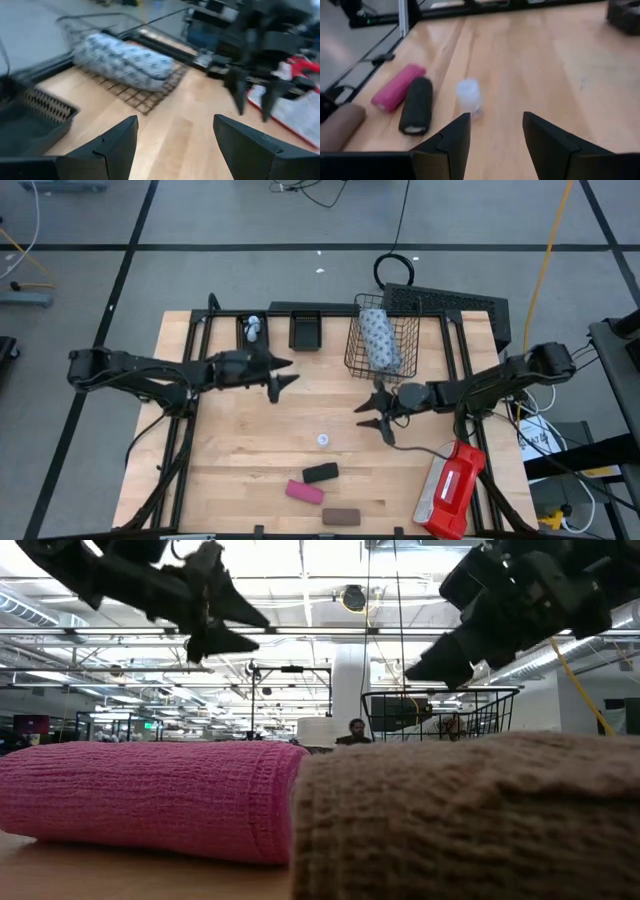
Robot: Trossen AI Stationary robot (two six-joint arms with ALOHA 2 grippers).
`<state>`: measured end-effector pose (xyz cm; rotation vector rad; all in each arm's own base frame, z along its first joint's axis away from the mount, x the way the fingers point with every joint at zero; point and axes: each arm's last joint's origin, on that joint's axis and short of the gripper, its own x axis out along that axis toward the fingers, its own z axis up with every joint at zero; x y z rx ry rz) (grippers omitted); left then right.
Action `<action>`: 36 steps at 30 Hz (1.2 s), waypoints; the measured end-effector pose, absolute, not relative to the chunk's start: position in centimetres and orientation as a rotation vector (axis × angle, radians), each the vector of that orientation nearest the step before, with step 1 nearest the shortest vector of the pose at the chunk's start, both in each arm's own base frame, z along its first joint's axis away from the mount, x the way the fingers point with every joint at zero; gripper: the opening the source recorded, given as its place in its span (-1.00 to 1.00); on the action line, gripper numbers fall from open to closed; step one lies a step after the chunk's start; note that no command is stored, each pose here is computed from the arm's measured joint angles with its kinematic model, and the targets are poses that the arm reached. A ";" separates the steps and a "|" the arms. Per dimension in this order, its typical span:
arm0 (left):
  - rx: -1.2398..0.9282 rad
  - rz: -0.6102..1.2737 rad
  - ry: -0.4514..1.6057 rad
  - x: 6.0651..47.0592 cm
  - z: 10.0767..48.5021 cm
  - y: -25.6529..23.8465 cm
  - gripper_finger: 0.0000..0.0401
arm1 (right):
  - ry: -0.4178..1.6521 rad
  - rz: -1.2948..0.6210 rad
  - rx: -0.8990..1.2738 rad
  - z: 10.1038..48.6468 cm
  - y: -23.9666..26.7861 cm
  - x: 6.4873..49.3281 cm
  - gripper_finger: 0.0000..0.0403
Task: Pick & place medical supplies in basket/bin
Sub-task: Put the white pill bottle into the left black basket
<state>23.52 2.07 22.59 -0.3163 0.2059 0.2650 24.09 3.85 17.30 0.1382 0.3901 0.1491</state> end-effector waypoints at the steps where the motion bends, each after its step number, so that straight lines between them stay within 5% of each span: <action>1: -0.283 0.246 0.205 23.6 22.7 1.3 0.34 | 0.407 0.158 0.135 16.9 4.1 24.2 -0.16; 9: -0.152 0.125 0.146 23.6 23.4 -2.5 0.34 | 0.495 0.105 0.117 14.0 5.5 24.9 -0.16; 23: -0.169 0.142 0.152 23.8 23.2 -2.0 0.34 | 0.470 0.121 0.073 10.1 7.0 26.4 -0.14; 36: -0.237 0.151 0.168 23.8 23.0 -2.0 0.34 | 0.473 0.118 0.004 8.6 7.9 29.7 0.38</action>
